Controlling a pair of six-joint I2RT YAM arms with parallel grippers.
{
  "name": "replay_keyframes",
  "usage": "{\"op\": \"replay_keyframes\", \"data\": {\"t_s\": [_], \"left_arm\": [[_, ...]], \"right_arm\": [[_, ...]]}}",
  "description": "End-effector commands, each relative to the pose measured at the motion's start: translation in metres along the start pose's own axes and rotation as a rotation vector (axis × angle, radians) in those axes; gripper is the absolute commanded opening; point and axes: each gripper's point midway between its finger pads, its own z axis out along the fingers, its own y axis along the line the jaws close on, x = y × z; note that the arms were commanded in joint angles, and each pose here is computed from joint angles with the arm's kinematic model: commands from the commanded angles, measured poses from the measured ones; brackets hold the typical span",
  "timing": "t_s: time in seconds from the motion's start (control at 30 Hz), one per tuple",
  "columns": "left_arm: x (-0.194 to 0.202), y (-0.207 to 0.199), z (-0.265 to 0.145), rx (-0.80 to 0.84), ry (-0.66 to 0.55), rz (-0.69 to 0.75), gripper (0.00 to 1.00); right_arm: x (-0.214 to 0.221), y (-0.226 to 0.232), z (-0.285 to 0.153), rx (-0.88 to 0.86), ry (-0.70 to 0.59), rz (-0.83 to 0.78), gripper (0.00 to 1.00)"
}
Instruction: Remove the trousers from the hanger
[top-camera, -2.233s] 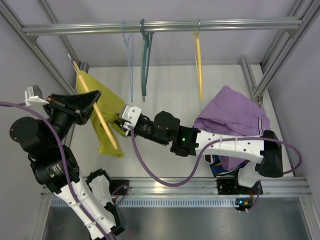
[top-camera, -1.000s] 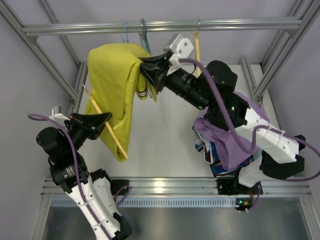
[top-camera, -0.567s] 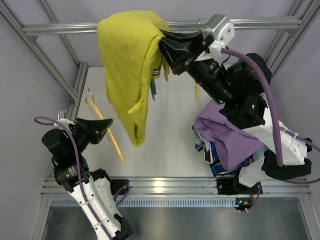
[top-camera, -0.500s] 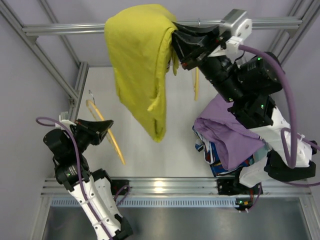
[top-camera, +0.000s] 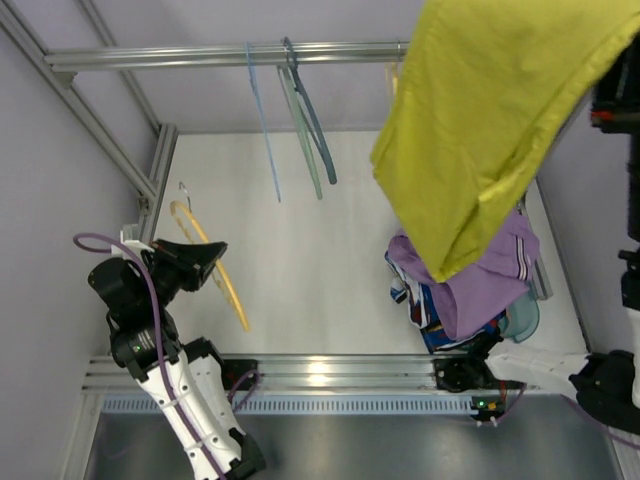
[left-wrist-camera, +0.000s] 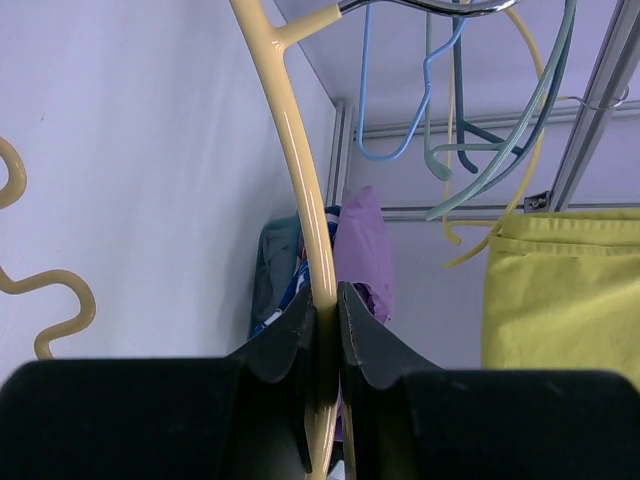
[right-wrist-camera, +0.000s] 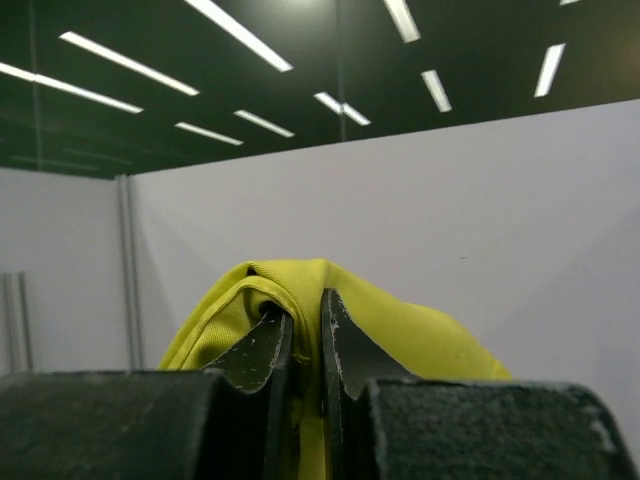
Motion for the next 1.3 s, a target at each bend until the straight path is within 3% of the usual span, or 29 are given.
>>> {"op": "replay_keyframes", "data": {"t_s": [0.0, 0.33, 0.63, 0.8, 0.97, 1.13, 1.27], "left_arm": [[0.0, -0.007, -0.002, 0.04, -0.002, 0.072, 0.0], [0.004, -0.029, -0.011, 0.087, 0.006, 0.136, 0.0], [0.01, -0.045, -0.018, 0.125, 0.019, 0.161, 0.0], [0.014, -0.06, -0.026, 0.157, 0.018, 0.224, 0.0], [0.014, -0.072, -0.03, 0.175, 0.018, 0.249, 0.0], [0.013, -0.08, -0.034, 0.185, 0.003, 0.284, 0.0], [0.012, -0.083, -0.035, 0.184, -0.009, 0.281, 0.0]], "right_arm": [[-0.079, -0.035, -0.031, 0.108, -0.208, 0.038, 0.0], [-0.126, -0.08, -0.129, 0.438, -0.24, -0.302, 0.0], [-0.092, -0.099, -0.192, 0.666, -0.046, -0.554, 0.0], [-0.043, -0.128, -0.222, 0.783, 0.122, -0.689, 0.0], [0.017, -0.159, -0.22, 0.808, 0.3, -0.776, 0.0], [0.097, -0.18, -0.2, 0.722, 0.458, -0.752, 0.0], [0.156, -0.18, -0.187, 0.62, 0.545, -0.615, 0.0]]}}
